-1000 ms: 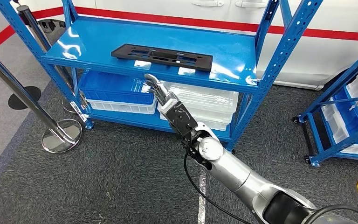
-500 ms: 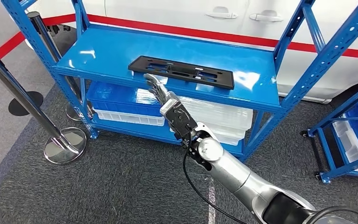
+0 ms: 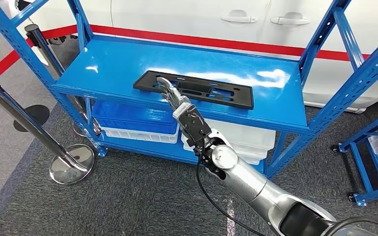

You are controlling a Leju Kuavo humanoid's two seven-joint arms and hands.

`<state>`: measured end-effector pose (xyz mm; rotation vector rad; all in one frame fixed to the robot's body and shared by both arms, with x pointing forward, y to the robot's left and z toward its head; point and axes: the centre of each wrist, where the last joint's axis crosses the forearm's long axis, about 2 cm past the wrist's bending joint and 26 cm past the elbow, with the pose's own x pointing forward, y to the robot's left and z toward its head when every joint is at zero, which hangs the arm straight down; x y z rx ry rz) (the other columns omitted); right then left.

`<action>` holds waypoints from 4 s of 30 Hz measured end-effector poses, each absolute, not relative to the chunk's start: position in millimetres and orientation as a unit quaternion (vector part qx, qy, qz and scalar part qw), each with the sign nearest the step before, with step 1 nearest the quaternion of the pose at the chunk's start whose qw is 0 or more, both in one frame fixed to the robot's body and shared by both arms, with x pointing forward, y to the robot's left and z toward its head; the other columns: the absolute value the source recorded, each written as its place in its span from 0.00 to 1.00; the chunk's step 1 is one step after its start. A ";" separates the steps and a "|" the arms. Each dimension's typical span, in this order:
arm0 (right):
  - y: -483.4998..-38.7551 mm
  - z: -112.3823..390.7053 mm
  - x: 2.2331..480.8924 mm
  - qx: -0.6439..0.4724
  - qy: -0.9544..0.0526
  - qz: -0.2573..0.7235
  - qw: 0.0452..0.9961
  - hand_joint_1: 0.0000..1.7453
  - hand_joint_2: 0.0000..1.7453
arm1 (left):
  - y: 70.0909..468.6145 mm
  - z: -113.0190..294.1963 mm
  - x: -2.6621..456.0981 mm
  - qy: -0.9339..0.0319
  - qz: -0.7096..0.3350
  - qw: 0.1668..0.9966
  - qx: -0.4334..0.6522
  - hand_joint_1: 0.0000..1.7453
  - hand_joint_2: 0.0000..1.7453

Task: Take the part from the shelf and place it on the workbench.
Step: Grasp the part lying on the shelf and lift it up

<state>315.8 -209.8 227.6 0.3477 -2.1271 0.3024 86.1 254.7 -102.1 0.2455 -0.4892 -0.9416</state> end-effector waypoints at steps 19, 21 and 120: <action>-210.1 224.9 314.3 0.146 -0.864 0.119 0.468 0.00 0.00 | 255.3 -102.7 83.8 -0.230 -0.454 0.853 0.117 0.00 0.00; -210.3 225.2 314.7 0.146 -0.863 0.119 0.468 0.00 0.00 | 253.7 -102.4 84.4 -0.232 -0.455 0.852 0.116 0.00 0.00; -152.1 177.4 425.6 -0.425 -0.598 0.525 0.432 0.00 1.00 | 235.1 -96.8 105.1 -0.226 -0.570 0.785 0.087 0.00 0.00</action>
